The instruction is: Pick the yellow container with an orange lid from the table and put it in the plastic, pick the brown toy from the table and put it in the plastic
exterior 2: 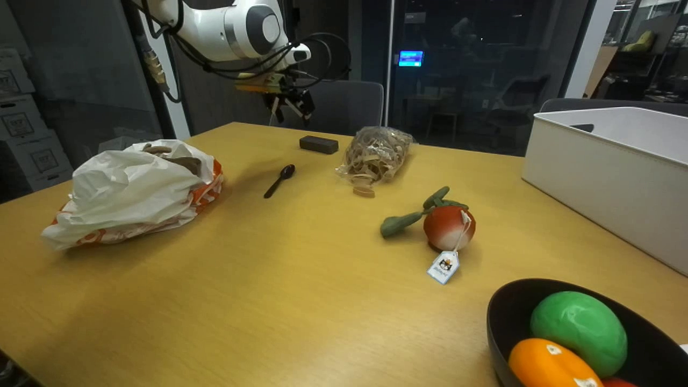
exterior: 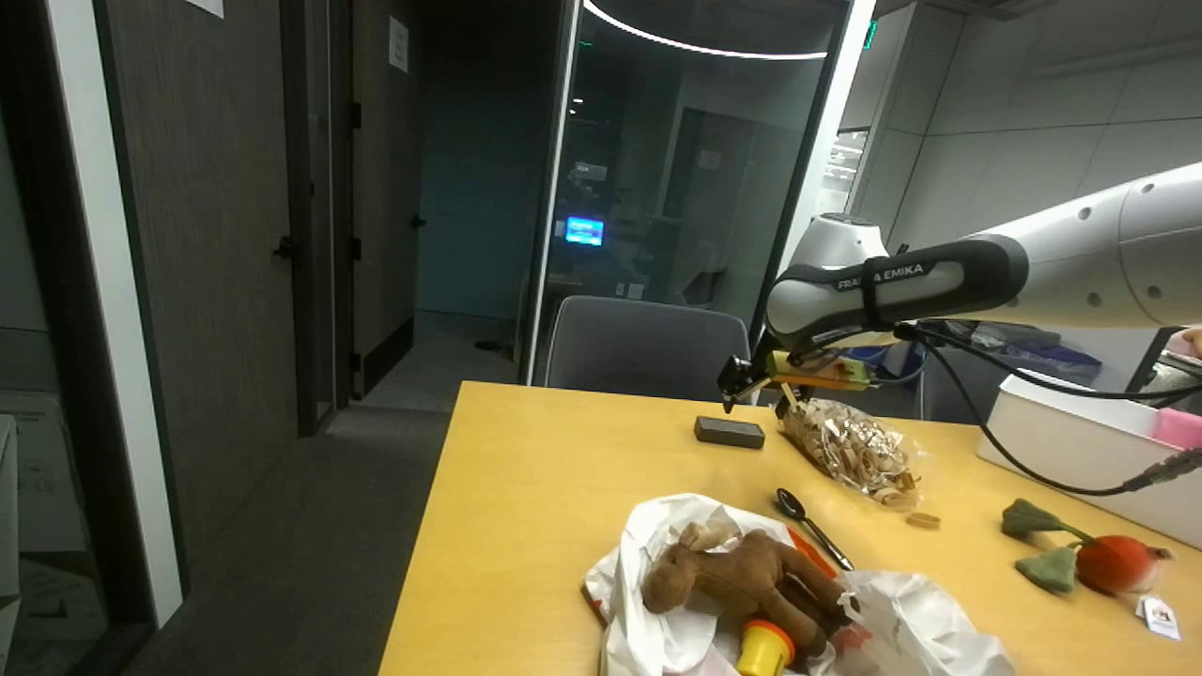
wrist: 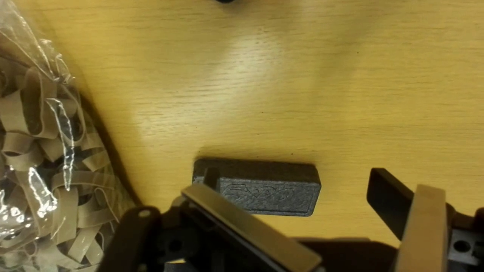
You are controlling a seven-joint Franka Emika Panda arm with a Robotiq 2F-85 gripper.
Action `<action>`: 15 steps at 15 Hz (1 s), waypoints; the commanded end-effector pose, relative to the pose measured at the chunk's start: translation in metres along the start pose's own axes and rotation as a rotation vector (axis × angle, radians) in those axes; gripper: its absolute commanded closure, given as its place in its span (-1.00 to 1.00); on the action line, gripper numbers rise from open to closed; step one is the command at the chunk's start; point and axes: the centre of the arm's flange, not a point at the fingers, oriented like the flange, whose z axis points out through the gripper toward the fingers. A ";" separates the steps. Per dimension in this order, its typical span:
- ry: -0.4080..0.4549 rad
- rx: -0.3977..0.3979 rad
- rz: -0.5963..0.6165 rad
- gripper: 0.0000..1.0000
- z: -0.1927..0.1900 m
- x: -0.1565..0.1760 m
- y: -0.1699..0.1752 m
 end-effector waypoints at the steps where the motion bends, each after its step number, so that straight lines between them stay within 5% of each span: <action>1: -0.021 0.004 -0.005 -1.00 -0.003 -0.003 -0.002; 8: -0.070 0.011 -0.084 -1.00 -0.046 -0.023 0.029; 15: -0.186 0.157 -0.388 -1.00 -0.079 -0.059 0.040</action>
